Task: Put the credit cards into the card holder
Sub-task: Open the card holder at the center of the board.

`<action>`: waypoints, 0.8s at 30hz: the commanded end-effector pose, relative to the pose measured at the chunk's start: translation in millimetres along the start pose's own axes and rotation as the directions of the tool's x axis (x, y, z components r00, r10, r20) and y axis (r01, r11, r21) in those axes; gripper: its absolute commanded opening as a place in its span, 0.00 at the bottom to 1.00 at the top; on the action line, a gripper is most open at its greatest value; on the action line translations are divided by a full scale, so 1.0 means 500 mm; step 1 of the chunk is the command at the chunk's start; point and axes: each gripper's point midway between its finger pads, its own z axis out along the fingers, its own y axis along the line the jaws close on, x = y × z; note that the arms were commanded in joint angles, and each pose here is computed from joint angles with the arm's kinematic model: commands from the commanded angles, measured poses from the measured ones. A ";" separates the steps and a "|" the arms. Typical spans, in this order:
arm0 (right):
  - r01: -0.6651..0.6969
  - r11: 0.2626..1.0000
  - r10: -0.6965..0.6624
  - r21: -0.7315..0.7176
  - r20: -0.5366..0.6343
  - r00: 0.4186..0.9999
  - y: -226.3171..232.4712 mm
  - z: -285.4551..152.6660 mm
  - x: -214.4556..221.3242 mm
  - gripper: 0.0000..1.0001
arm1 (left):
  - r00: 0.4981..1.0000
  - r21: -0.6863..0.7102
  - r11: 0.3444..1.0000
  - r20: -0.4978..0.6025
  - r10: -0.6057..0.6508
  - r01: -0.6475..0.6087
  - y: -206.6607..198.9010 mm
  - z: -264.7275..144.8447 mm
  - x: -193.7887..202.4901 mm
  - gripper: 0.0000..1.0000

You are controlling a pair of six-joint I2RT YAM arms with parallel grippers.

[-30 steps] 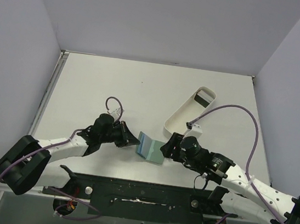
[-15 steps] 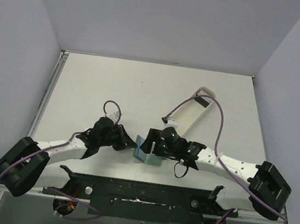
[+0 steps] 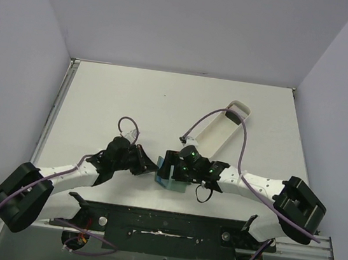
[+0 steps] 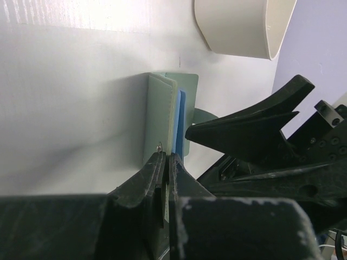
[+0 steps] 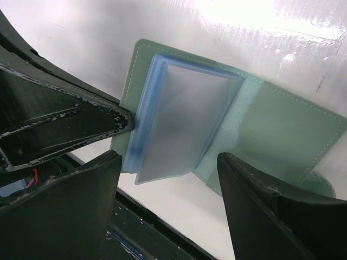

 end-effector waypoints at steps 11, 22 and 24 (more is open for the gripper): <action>0.035 0.999 -0.035 -0.024 0.016 0.999 0.033 0.007 -0.032 0.61 | 0.998 0.061 0.998 0.064 0.016 -0.020 -0.043 -0.011 -0.026 0.00; 0.035 0.999 -0.036 0.016 0.038 0.999 0.013 0.001 -0.034 0.53 | 0.997 0.043 0.999 0.072 0.023 -0.026 -0.034 -0.009 -0.029 0.00; 0.035 0.999 -0.036 0.028 0.042 0.998 0.009 -0.001 -0.037 0.55 | 0.997 0.038 0.999 0.073 0.025 -0.028 -0.032 -0.008 -0.029 0.00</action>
